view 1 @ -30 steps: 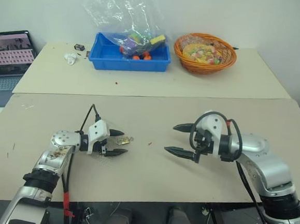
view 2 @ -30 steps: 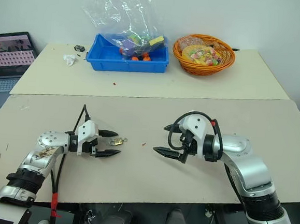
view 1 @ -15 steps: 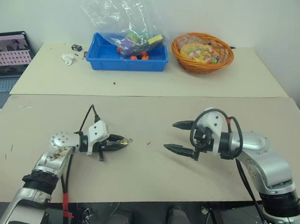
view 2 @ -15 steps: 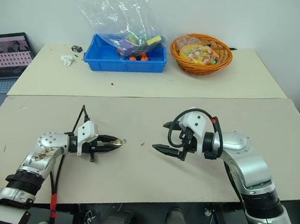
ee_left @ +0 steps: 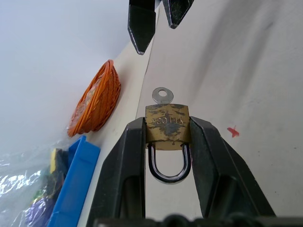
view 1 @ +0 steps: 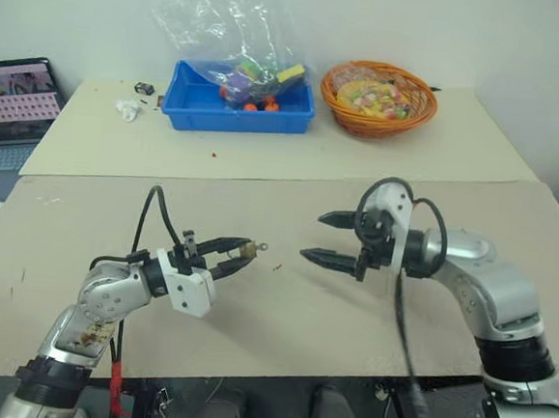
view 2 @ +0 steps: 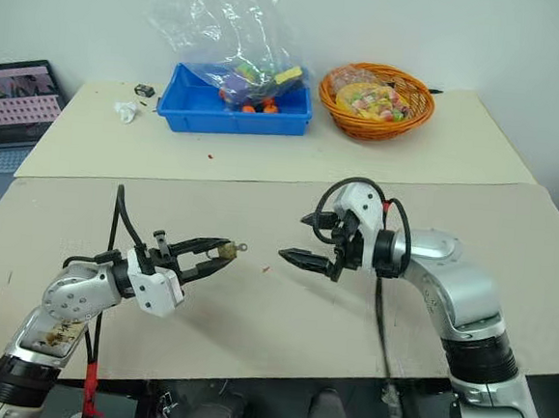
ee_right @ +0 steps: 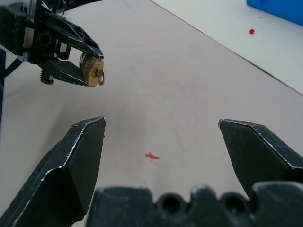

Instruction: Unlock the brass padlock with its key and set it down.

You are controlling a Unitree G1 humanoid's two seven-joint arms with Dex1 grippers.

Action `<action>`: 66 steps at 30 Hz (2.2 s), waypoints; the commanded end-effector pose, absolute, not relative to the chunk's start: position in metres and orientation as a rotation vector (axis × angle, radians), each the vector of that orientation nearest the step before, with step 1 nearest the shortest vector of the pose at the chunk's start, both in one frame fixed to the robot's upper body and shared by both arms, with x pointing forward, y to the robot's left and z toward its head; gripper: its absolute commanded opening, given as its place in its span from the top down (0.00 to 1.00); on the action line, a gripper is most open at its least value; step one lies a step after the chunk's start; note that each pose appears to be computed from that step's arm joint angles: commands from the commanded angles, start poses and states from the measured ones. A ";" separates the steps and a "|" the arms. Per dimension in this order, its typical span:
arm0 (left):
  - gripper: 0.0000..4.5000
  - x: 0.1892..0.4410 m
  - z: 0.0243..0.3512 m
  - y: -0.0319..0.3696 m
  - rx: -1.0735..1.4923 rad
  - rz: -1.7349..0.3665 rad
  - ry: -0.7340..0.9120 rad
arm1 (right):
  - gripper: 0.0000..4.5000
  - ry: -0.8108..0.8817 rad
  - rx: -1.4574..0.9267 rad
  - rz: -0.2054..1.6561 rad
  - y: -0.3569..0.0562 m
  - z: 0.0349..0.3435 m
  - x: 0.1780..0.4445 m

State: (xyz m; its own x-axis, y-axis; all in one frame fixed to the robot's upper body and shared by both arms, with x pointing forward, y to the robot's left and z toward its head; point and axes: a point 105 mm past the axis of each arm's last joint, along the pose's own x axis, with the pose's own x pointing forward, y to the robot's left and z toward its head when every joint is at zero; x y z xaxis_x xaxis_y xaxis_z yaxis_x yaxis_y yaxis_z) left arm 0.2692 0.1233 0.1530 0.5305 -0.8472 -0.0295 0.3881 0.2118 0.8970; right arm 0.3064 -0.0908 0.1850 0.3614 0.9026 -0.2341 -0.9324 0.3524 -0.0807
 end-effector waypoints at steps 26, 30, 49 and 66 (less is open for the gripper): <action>0.82 0.264 0.171 0.113 1.120 -0.905 -0.663 | 0.00 0.302 0.093 1.382 -0.034 0.192 0.301; 0.82 0.264 0.171 0.114 1.125 -0.906 -0.664 | 0.00 0.308 0.096 1.397 -0.033 0.194 0.298; 0.82 0.261 0.174 0.117 1.141 -0.892 -0.660 | 0.99 0.337 0.128 1.432 -0.028 0.194 0.289; 0.82 0.260 0.178 0.113 1.139 -0.895 -0.678 | 0.99 0.773 0.519 1.441 -0.004 0.185 0.279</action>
State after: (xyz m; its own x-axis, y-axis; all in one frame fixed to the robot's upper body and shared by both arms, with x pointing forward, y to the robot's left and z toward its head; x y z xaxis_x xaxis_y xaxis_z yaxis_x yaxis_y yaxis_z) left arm 0.2661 0.1233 0.1654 0.5328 -0.8456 -0.0340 0.2916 0.1457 0.9454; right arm 0.2956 -0.0256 0.1768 0.0990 0.9718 -0.2140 -0.7042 0.2203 0.6750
